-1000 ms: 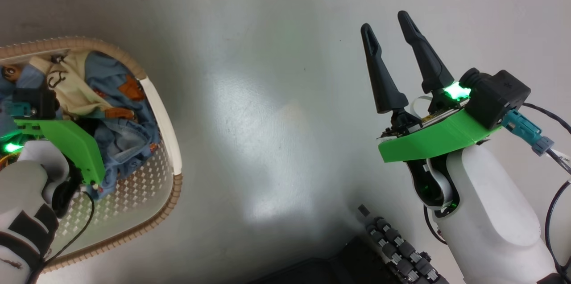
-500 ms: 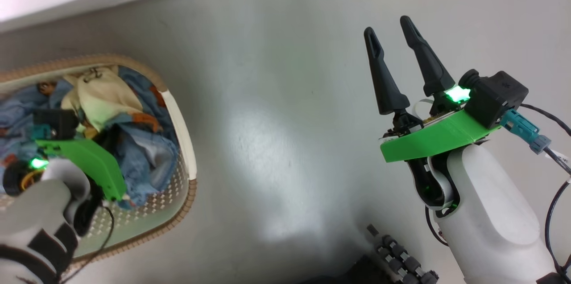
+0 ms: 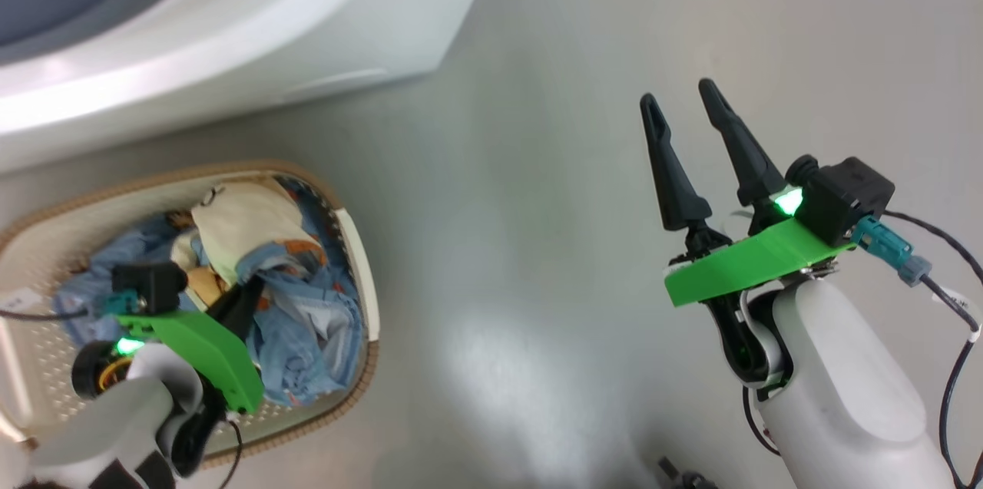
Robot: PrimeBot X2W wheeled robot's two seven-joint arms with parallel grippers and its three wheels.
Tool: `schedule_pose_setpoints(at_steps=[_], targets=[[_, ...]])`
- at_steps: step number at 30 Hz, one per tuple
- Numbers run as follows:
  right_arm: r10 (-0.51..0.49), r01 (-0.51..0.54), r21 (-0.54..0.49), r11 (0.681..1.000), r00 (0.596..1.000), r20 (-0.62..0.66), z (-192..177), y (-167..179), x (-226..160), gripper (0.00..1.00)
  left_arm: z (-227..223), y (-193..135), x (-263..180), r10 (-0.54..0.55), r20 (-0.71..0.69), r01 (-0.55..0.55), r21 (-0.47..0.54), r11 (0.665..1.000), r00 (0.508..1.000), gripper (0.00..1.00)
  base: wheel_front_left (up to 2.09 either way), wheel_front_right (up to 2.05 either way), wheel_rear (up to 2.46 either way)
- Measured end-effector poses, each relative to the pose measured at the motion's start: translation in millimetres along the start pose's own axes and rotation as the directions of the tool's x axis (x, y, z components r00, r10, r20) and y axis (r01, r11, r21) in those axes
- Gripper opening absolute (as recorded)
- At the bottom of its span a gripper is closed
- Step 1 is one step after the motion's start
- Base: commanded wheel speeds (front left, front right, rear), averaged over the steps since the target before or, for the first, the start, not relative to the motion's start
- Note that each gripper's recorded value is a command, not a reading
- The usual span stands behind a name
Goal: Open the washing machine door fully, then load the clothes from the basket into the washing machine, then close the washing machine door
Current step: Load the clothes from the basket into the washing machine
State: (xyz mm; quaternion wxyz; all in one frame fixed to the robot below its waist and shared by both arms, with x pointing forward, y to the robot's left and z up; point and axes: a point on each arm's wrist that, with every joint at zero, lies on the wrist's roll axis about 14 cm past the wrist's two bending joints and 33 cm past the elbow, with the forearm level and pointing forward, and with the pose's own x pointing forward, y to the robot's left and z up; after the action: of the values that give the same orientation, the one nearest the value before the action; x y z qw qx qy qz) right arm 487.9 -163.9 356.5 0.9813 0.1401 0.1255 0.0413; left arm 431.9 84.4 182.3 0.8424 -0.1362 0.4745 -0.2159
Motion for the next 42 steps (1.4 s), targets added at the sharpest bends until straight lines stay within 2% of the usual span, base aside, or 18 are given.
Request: schedule_pose_setpoints(at_steps=[3,10,20,28,34,42], targets=[[0.005,-0.005,-0.001,1.0,1.0,0.012,7,4,-4,1.0,6,-5,-10,-0.003,0.026,0.003,0.003,1.0,1.0,0.0,0.0,0.0,0.0],[0.027,-0.027,-0.016,1.0,0.999,0.046,28,18,-24,1.0,48,-30,-51,-0.012,0.201,0.023,-0.052,0.998,0.98,0.0,0.0,0.0,0.0],[0.074,-0.071,-0.033,0.997,0.994,0.076,48,34,-59,1.0,78,-50,-123,0.002,0.43,0.024,-0.055,0.998,0.903,0.0,0.0,0.0,0.0],[0.104,-0.101,-0.029,0.994,0.988,0.118,65,43,-87,1.0,98,-61,-188,0.019,0.614,-0.014,-0.014,1.0,0.789,0.0,0.0,0.0,0.0],[0.135,-0.129,-0.05,0.99,0.98,0.146,76,50,-104,1.0,113,-79,-235,0.011,0.739,-0.063,0.043,0.997,0.674,0.0,0.0,0.0,0.0],[0.174,-0.165,-0.064,0.984,0.969,0.176,88,61,-115,1.0,121,-85,-284,0.037,0.836,-0.143,0.05,0.989,0.548,0.0,0.0,0.0,0.0]])
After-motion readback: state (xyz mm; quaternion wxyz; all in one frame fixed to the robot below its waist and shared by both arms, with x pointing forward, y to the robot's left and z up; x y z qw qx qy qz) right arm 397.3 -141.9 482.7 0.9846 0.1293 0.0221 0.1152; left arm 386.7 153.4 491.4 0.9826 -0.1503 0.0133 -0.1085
